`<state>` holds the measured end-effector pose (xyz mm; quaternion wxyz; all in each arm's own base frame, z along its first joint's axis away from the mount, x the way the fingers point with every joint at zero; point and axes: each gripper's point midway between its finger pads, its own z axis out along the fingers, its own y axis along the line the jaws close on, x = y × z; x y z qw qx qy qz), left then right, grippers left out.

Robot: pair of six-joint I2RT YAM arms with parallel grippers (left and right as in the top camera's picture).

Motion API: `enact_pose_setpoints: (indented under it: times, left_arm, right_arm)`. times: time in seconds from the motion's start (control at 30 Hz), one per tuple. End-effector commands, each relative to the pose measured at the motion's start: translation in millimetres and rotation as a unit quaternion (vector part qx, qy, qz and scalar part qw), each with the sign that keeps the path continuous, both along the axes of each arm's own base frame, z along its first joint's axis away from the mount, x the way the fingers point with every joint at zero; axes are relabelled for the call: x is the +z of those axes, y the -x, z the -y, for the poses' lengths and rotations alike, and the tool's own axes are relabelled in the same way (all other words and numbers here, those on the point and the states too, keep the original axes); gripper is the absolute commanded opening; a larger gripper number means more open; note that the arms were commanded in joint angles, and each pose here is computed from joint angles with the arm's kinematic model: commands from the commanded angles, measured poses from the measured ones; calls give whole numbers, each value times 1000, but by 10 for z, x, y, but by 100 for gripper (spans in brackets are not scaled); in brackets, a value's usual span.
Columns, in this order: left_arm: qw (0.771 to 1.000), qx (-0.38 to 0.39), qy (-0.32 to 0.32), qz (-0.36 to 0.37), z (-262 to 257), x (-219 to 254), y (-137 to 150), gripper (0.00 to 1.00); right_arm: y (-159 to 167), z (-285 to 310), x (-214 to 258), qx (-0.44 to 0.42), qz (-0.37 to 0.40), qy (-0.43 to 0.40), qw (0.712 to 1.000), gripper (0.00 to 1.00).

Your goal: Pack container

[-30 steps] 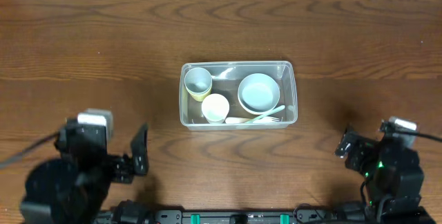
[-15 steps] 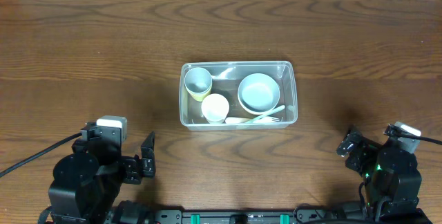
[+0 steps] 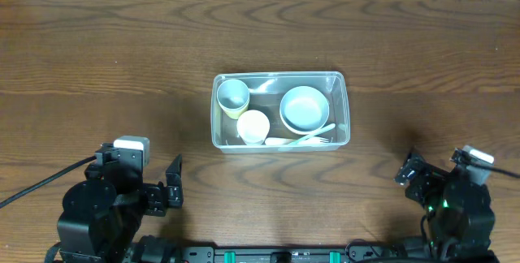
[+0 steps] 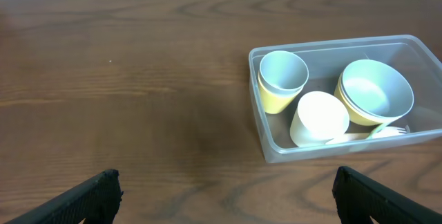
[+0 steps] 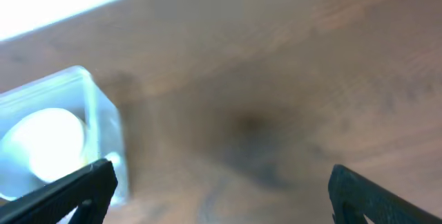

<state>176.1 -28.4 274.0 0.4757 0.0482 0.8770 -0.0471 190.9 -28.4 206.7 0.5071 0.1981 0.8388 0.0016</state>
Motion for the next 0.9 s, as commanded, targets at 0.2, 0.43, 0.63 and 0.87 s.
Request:
enact_pose_setpoints:
  times: [0.2,0.43,0.63,0.87]
  left_arm:
    - [1000,-6,-1,0,17,-1,0,98]
    - [1000,-6,-1,0,17,0,0,98]
    - [1000,-6,-1,0,17,-1,0,98]
    - [1000,-6,-1,0,17,0,0,98]
  right_arm:
    - [-202,-420,132,162,181,94,966,99]
    - [-445,-590,102,208,265,161,928,99]
    - [-538,-548,-143,201,274,163,926,99]
    - [-527,-616,-461,228,218,117,942,99]
